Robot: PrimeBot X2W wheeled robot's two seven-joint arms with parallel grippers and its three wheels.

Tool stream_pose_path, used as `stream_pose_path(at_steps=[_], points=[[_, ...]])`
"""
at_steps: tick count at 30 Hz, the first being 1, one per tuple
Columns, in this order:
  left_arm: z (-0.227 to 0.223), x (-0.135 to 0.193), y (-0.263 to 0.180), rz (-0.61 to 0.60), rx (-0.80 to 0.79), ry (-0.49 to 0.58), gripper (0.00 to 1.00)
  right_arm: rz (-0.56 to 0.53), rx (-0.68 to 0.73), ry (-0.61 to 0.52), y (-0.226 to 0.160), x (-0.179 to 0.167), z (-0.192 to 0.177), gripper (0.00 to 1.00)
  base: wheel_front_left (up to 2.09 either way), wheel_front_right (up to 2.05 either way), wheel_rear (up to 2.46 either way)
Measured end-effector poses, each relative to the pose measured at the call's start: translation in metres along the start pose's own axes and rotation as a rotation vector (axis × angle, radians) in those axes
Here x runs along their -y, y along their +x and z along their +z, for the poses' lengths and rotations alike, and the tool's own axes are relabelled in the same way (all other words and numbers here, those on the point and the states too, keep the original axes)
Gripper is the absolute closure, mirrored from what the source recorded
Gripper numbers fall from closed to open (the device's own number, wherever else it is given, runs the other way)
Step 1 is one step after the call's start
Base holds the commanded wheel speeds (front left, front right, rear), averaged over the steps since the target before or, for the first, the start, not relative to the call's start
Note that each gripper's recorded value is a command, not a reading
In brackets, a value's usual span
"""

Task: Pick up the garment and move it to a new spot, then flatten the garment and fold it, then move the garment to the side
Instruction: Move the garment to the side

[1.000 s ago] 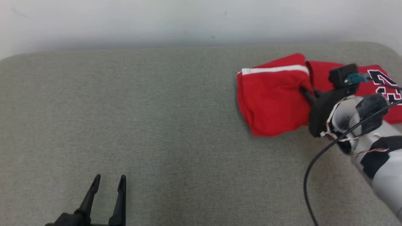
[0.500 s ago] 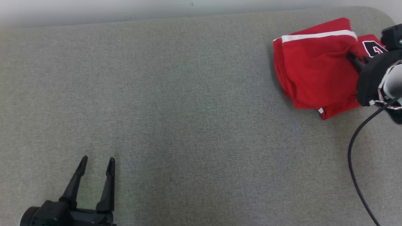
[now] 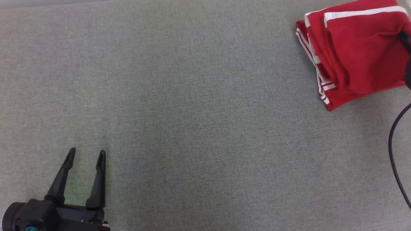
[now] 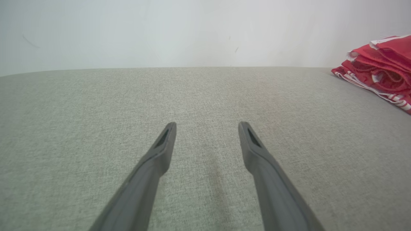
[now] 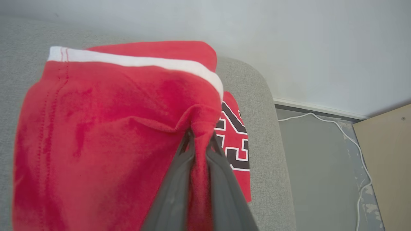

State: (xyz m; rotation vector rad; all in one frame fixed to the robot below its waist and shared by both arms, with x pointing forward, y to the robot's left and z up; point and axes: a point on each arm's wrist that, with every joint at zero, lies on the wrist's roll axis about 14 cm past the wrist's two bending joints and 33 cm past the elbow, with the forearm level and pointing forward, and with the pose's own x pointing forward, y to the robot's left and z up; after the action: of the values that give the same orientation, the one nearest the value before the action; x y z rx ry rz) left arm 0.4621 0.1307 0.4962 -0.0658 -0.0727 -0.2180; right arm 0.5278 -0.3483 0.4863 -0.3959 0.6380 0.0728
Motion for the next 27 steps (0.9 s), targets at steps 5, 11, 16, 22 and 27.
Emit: stream_pose_path(at_steps=[5, 11, 16, 22, 27], points=[[-0.005, -0.003, 0.003, 0.001, -0.011, 0.007, 0.0, -0.043, -0.005, -0.001, 0.002, 0.016, -0.002, 1.0, 0.0, 0.0, 0.0], [-0.012, -0.003, 0.006, -0.002, -0.027, 0.005, 0.0, -0.053, -0.031, -0.004, 0.011, 0.018, -0.012, 1.0, 0.0, 0.0, 0.0], [-0.013, -0.005, 0.007, 0.002, -0.026, 0.008, 0.0, -0.072, -0.056, -0.046, 0.014, 0.022, -0.017, 0.0, 0.0, 0.0, 0.0], [-0.006, -0.006, 0.004, 0.017, -0.009, 0.006, 0.0, -0.121, 0.03, -0.097, 0.008, 0.035, 0.01, 0.0, 0.0, 0.0, 0.0], [-0.001, -0.007, -0.002, 0.037, 0.002, -0.006, 0.0, -0.097, 0.247, 0.007, 0.001, 0.023, 0.058, 0.0, 0.0, 0.0, 0.0]])
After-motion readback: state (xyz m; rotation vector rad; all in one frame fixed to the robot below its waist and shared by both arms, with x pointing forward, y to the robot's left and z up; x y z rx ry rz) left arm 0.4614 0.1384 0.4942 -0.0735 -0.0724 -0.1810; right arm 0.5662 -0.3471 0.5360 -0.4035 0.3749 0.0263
